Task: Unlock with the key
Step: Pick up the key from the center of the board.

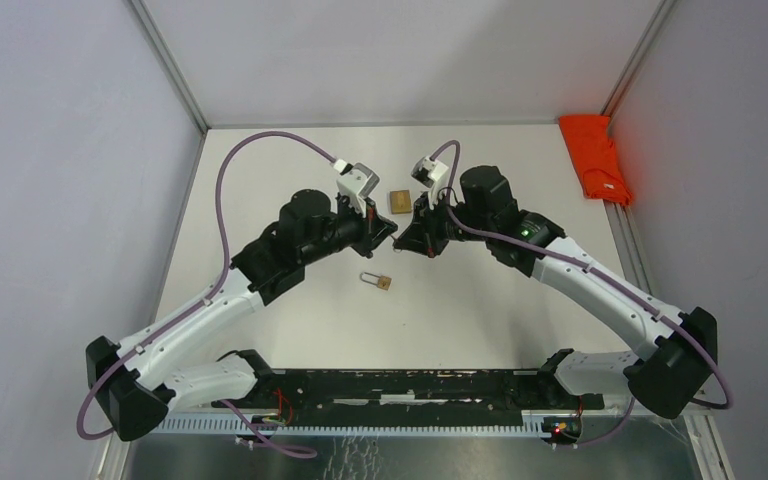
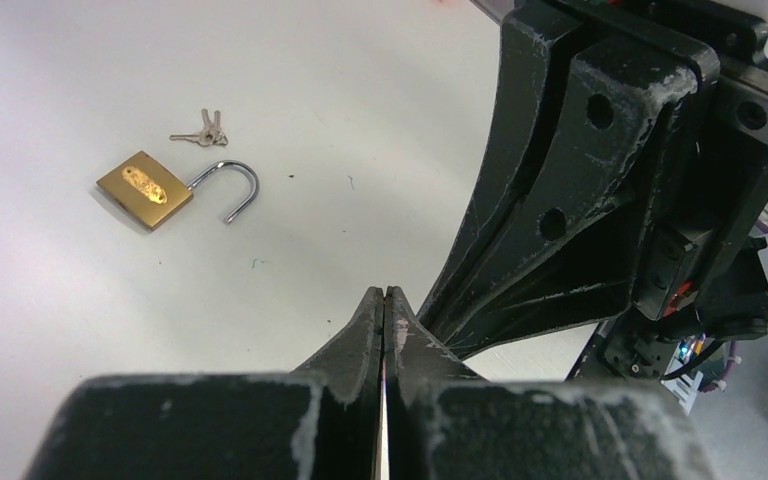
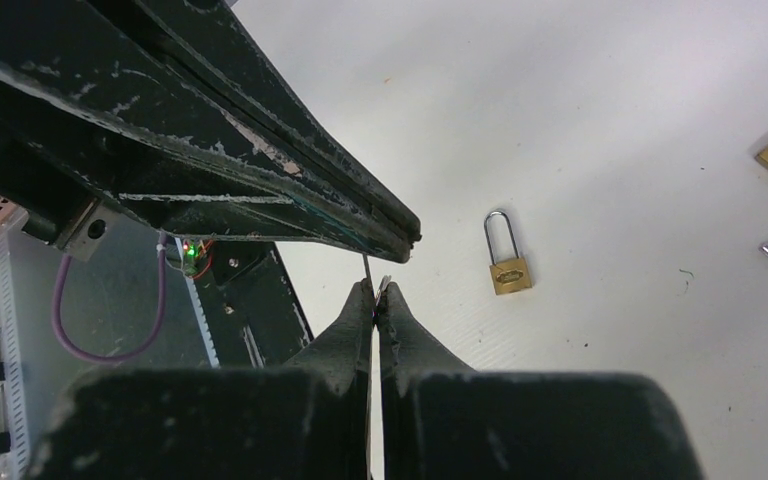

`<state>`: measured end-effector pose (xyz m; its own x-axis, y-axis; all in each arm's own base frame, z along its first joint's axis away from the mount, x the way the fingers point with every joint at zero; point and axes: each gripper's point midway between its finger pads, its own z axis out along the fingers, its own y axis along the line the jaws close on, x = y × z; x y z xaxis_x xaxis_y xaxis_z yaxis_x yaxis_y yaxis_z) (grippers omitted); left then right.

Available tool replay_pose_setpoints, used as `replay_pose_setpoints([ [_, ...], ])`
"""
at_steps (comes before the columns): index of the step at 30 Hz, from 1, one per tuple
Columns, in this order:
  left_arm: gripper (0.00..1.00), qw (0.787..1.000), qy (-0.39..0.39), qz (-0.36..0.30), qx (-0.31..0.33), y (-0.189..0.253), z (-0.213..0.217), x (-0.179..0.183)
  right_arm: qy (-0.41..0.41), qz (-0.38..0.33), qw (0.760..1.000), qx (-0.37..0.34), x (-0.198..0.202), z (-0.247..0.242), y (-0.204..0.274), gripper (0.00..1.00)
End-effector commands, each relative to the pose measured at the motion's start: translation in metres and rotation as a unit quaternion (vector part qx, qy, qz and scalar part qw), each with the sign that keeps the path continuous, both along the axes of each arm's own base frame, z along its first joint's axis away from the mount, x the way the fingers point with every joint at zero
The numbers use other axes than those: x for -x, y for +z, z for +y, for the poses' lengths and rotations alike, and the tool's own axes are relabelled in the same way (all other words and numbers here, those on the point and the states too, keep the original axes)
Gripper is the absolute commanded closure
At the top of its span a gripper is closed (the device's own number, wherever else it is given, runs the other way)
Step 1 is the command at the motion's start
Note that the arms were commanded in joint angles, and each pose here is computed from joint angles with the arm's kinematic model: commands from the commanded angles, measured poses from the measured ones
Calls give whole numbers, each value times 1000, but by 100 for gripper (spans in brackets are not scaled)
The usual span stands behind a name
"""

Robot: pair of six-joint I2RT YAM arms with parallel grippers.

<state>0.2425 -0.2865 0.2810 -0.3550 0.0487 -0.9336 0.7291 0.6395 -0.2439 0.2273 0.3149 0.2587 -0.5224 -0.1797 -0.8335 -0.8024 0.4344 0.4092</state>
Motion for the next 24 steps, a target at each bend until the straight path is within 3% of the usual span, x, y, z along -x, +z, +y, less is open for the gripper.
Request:
replay_pose_setpoints([
  [1,98,999,7,27,-20,-20,8,7,-19,-85,995,-49,-15,3,62,100],
  [24,98,999,33,29,-22,-20,15,3,-40,-108,993,-36,-19,-8,70,100],
])
